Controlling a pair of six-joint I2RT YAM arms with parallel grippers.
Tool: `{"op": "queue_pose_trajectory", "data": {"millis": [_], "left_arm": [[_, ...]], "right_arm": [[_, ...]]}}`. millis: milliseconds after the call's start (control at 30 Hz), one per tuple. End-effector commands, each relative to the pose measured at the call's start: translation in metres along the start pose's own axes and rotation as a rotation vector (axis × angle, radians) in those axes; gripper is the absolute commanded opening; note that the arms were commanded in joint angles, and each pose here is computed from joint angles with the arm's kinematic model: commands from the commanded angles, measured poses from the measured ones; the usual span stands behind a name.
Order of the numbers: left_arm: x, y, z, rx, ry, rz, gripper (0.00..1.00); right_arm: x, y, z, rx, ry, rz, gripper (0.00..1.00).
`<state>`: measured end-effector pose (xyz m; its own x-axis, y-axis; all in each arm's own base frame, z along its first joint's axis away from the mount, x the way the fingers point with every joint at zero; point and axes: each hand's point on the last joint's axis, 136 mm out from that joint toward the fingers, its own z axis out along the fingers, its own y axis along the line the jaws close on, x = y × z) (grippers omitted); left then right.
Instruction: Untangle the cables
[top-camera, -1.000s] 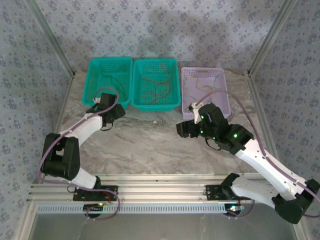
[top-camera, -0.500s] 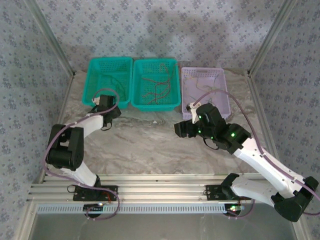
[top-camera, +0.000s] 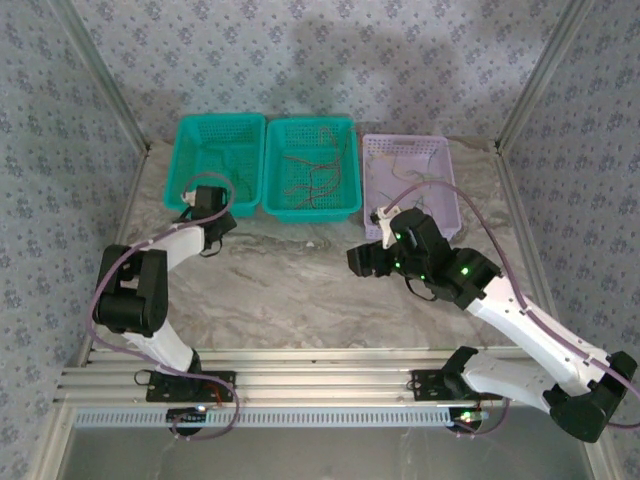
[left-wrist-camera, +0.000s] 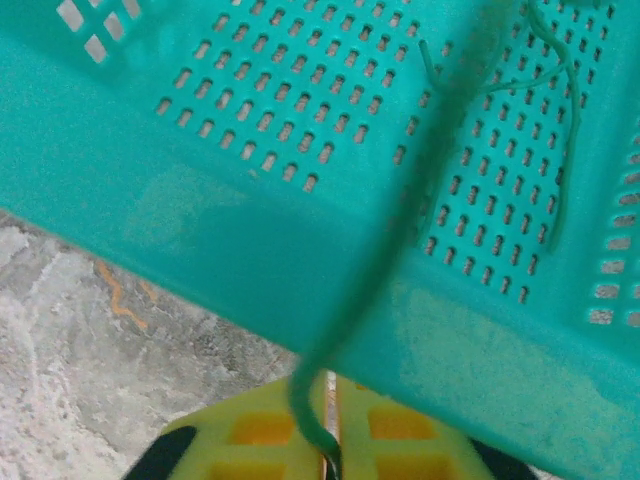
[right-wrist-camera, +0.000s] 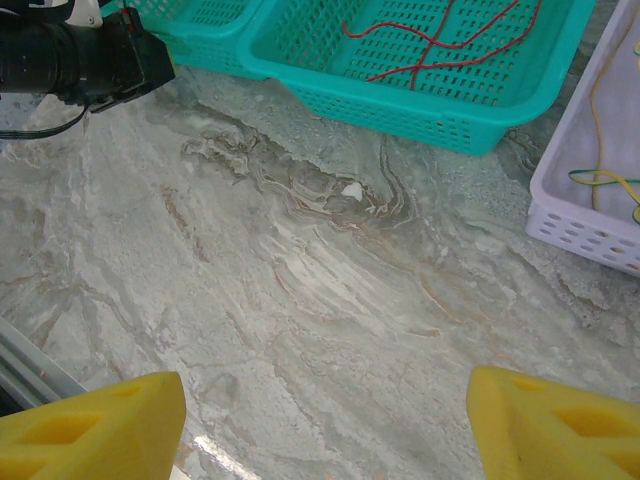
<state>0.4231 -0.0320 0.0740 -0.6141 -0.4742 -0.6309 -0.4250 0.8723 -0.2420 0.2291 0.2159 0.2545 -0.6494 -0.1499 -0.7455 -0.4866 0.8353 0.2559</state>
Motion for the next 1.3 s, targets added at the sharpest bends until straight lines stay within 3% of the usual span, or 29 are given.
{"op": "queue_pose_trajectory", "data": {"millis": [0, 233, 533, 767, 967, 1267], "left_arm": [[-0.012, -0.01, -0.012, 0.03, -0.021, -0.03, 0.0], [-0.015, -0.017, -0.039, 0.025, -0.01, -0.055, 0.0], [-0.063, -0.04, -0.075, 0.049, -0.021, -0.067, 0.0], [-0.095, -0.062, -0.026, 0.02, 0.075, -0.048, 0.0], [-0.083, -0.068, 0.024, -0.035, 0.18, -0.042, 0.05], [-0.063, -0.05, 0.076, -0.127, 0.24, -0.034, 0.09]], "right_arm": [[-0.008, 0.001, -0.009, 0.005, -0.038, 0.011, 0.76], [-0.008, 0.001, -0.012, 0.006, -0.043, 0.009, 0.76], [-0.009, 0.003, -0.014, 0.002, -0.047, 0.007, 0.76], [-0.009, 0.003, -0.016, 0.005, -0.041, -0.002, 0.76], [-0.006, -0.001, -0.022, 0.016, -0.05, -0.001, 0.76], [-0.001, -0.002, -0.022, 0.018, -0.037, -0.001, 0.76]]}}
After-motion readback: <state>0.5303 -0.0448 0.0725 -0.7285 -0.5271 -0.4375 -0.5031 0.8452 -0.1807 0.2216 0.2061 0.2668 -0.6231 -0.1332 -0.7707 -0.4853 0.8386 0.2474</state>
